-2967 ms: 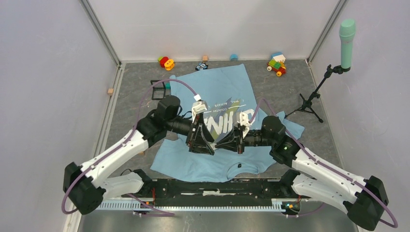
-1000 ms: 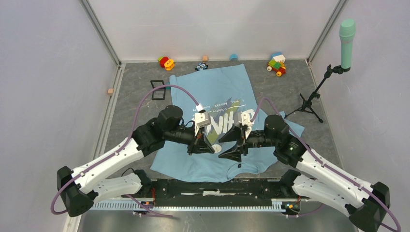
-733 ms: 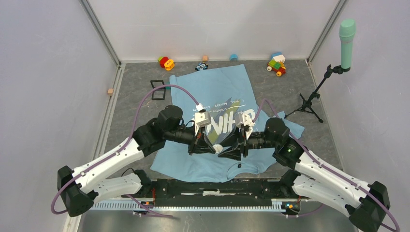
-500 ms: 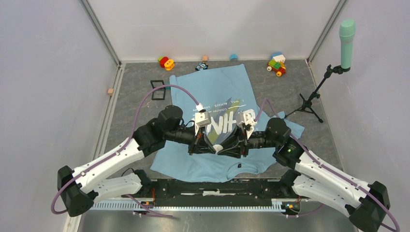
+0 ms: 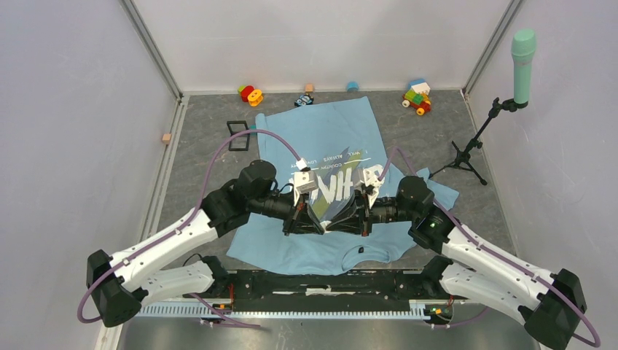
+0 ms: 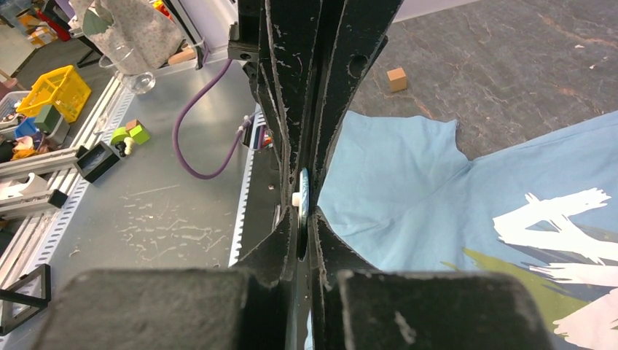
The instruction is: Pin the brooch onto the clothing
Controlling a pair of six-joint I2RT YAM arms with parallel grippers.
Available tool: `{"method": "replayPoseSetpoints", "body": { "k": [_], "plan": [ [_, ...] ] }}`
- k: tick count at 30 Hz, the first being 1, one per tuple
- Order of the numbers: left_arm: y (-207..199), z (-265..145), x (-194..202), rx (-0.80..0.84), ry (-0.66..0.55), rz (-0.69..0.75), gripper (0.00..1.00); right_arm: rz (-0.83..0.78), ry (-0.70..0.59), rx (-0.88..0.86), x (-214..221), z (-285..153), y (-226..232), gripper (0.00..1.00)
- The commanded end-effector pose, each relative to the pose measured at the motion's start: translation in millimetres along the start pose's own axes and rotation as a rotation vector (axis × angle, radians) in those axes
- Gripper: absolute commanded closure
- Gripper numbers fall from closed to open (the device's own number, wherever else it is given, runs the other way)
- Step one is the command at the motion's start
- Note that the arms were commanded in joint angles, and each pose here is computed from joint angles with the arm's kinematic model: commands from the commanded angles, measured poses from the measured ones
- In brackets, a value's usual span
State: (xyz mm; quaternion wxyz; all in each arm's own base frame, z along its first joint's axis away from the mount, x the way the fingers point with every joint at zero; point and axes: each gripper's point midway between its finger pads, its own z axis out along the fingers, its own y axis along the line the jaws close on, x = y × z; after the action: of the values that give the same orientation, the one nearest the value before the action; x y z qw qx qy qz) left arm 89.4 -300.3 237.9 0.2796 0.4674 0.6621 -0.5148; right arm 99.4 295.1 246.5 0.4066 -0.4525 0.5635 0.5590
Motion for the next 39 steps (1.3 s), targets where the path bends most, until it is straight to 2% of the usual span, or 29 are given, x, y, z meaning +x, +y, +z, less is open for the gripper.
{"method": "replayPoseSetpoints", "body": {
  "k": [1, 11, 14, 19, 28, 32, 39],
  "plan": [
    [-10.6, -0.8, -15.3, 0.042, -0.052, 0.027, 0.98, -0.019, 0.027, 0.065, 9.7, 1.6, -16.1, 0.99],
    [-10.6, 2.4, -14.7, 0.056, -0.051, 0.006, 0.98, 0.003, 0.067, 0.122, 20.8, 7.9, -35.3, 1.00],
    [-5.0, 3.9, -13.8, 0.032, -0.050, -0.006, 0.98, 0.001, 0.071, 0.121, 21.3, 9.1, -36.8, 0.93],
    [-4.7, 5.4, -12.8, 0.037, -0.044, -0.013, 0.98, -0.006, 0.071, 0.133, 22.2, 8.8, -39.4, 0.87],
    [-8.5, 6.3, -14.8, 0.062, -0.057, -0.014, 0.98, -0.011, 0.077, 0.145, 24.3, 9.6, -43.4, 0.84],
    [4.5, 5.8, -12.5, -0.017, -0.046, -0.027, 0.98, -0.033, 0.058, 0.125, 16.9, 8.2, -37.1, 0.76],
    [36.1, 0.2, -11.0, -0.193, -0.042, -0.068, 0.98, -0.083, 0.017, 0.110, 0.0, -2.5, -20.7, 0.44]
  ]
}}
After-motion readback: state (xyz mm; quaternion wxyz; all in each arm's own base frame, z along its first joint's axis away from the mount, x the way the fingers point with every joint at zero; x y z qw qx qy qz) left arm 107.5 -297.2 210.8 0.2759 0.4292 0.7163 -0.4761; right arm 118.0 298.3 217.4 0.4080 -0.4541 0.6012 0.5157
